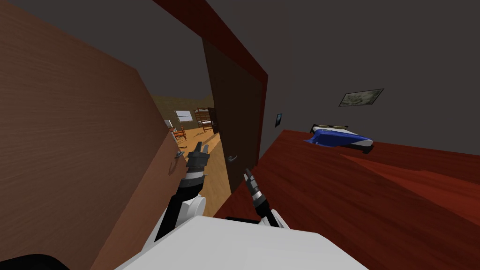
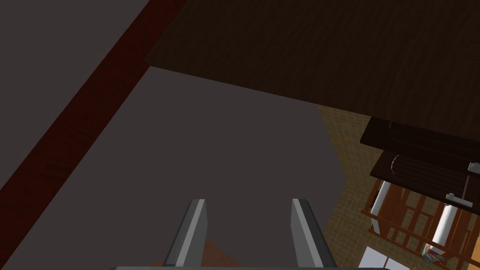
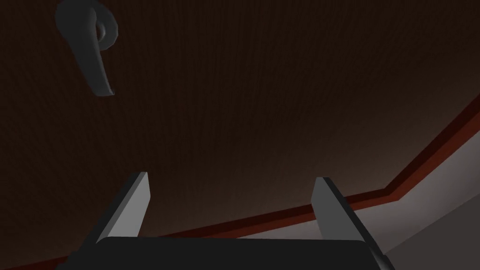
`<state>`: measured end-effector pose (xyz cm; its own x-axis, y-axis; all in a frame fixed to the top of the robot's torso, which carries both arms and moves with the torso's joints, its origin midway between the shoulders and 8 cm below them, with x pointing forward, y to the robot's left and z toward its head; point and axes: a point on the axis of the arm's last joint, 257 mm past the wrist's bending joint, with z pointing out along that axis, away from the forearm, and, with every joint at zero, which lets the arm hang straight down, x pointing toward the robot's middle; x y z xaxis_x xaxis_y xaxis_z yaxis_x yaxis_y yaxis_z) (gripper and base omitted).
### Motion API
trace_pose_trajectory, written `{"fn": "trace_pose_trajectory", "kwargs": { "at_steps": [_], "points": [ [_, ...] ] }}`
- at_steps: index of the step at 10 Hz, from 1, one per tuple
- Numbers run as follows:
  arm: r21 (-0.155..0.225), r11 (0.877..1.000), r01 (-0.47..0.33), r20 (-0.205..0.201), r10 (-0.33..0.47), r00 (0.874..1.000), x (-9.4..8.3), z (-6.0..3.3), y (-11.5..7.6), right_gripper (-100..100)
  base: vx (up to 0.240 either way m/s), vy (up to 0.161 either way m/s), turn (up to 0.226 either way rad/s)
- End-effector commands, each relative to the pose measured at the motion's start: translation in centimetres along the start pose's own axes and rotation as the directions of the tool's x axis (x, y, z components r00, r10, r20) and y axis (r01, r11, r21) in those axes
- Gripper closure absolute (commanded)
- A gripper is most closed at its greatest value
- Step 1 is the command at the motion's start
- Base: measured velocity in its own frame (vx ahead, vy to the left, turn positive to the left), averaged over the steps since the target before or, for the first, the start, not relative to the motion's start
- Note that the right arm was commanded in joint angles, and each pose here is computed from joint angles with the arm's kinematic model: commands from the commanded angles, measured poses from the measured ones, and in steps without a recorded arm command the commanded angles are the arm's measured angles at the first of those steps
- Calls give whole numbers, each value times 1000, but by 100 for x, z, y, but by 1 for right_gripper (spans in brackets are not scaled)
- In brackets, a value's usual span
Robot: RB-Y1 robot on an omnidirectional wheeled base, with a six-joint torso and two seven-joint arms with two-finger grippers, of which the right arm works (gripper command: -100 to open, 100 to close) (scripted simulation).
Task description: Push the door open
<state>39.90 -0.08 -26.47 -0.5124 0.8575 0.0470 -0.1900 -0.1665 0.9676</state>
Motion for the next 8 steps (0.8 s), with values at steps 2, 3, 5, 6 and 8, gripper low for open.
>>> {"fn": "trace_pose_trajectory", "kwargs": {
  "at_steps": [2,3,5,6,8],
  "points": [
    [48,999,-10,-63,13,998,245,-48,-240,-100,148,-21,13],
    [62,998,-11,-81,15,997,306,-67,-310,-100,129,-24,6],
    [74,997,-11,-97,18,995,364,-88,-375,-100,75,-20,5],
    [87,996,-10,-112,20,993,418,-108,-437,-100,42,-5,3],
    [123,992,-6,-158,26,987,569,-181,-618,-100,112,-18,11]
  ]
}}
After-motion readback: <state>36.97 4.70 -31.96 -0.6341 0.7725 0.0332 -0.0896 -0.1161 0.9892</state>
